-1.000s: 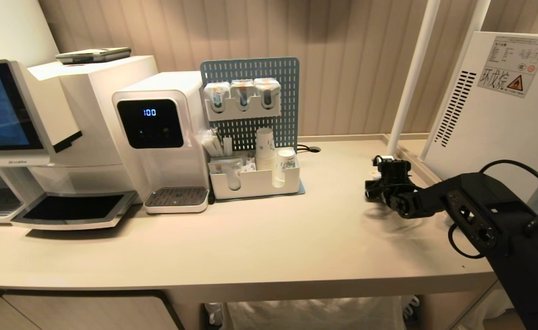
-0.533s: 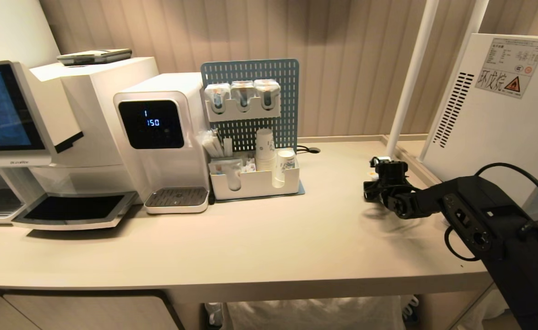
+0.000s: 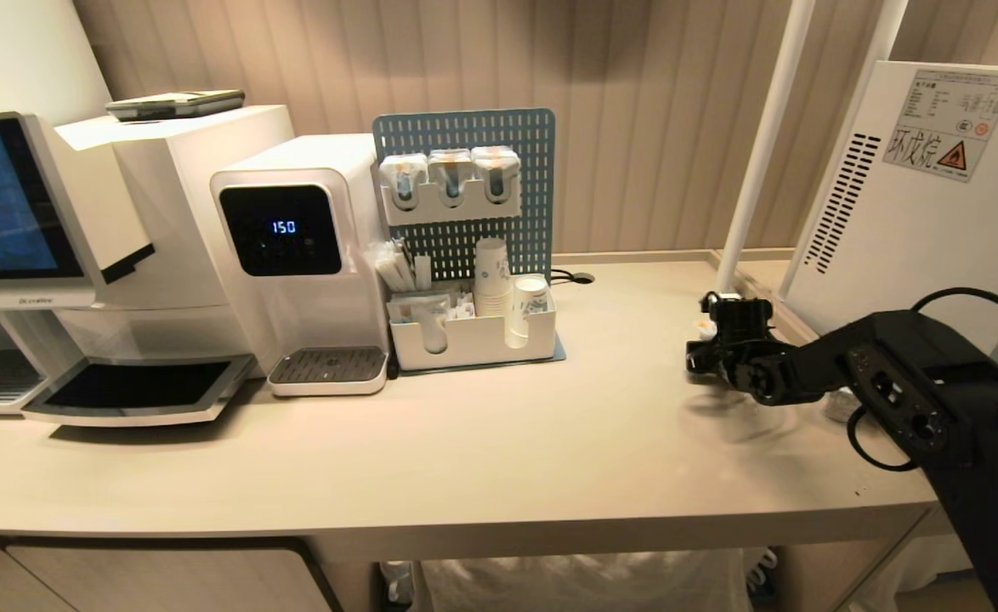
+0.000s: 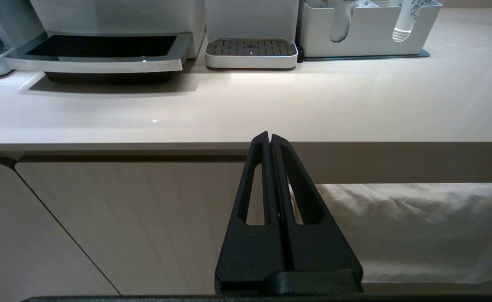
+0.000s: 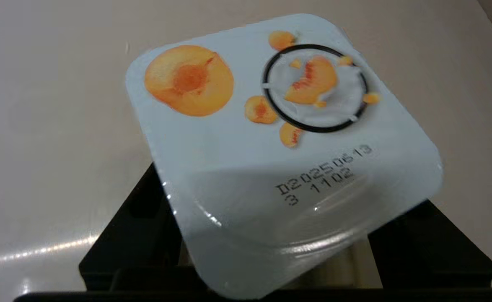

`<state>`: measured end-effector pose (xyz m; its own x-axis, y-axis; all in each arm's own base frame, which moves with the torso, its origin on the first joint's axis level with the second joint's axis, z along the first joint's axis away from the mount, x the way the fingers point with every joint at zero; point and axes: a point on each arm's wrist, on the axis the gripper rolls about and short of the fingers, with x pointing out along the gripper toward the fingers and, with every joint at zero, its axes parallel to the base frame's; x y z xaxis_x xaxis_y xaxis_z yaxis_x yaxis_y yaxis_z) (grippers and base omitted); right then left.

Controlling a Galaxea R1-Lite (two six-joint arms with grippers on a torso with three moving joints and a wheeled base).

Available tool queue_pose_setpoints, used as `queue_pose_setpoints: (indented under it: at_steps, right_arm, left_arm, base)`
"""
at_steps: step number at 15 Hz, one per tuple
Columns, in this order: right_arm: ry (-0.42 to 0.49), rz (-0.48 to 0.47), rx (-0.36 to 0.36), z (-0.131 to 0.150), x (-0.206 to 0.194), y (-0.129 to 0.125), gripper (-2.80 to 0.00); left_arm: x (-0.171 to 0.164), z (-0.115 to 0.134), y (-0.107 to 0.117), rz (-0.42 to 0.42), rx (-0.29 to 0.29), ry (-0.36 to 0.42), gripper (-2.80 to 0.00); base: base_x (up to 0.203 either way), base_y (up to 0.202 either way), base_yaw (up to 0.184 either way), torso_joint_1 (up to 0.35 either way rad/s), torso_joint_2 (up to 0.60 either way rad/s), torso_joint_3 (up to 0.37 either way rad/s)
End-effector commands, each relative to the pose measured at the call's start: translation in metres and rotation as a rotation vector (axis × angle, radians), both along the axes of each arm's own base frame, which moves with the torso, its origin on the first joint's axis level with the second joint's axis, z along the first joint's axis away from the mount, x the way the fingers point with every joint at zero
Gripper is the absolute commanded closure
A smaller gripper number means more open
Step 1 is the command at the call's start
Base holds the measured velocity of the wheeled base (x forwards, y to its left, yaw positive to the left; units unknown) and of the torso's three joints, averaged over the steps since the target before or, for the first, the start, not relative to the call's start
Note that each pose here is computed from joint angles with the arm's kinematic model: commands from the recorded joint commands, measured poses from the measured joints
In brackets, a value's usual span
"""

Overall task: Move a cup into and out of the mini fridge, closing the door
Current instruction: Place the yoghurt on the table

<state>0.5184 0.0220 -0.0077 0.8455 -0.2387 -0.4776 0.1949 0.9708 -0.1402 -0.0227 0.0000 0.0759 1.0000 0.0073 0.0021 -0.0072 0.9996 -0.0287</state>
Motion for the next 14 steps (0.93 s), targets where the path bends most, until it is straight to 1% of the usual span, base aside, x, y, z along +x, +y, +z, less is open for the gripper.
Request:
queue_pose_setpoints:
  at_steps: [1,2,4,6,7,8,11,14]
  right_arm:
    - [-0.029,0.015,0.012,0.047,-0.023,-0.001,-2.80]
    - [-0.018,0.032,0.023,0.061,-0.039,-0.002,-2.80]
    - [0.008,0.058,0.037,0.080,-0.076,-0.001,-2.80]
    - [0.003,0.087,0.050,0.099,-0.123,-0.001,-2.80]
    - [-0.016,0.109,0.061,0.112,-0.151,-0.001,-2.80]
    - [-0.046,0.137,0.075,0.125,-0.180,-0.002,0.00]
    - [-0.186,0.216,0.111,0.167,-0.266,-0.005,0.00]
    - [-0.355,0.261,0.120,0.200,-0.352,-0.011,0.00]
  left_arm:
    - [0.000,0.000,0.000,0.000,0.000,0.001,0.00]
    - [0.000,0.000,0.000,0.002,0.000,0.001,0.00]
    - [0.000,0.000,0.000,0.000,0.000,0.001,0.00]
    - [0.000,0.000,0.000,0.000,0.000,0.001,0.00]
    - [0.000,0.000,0.000,0.000,0.000,0.001,0.00]
    - [0.000,0.000,0.000,0.000,0.000,0.001,0.00]
    - [0.000,0.000,0.000,0.000,0.000,0.001,0.00]
    - [0.000,0.000,0.000,0.000,0.001,0.001,0.00]
  base:
    - [0.000,0.000,0.000,0.000,0.00,0.000]
    - [0.000,0.000,0.000,0.000,0.00,0.000]
    - [0.000,0.000,0.000,0.000,0.00,0.000]
    - [0.000,0.000,0.000,0.000,0.00,0.000]
    - [0.000,0.000,0.000,0.000,0.00,0.000]
    - [0.000,0.000,0.000,0.000,0.00,0.000]
    - [0.000,0.000,0.000,0.000,0.00,0.000]
    - [0.000,0.000,0.000,0.000,0.00,0.000]
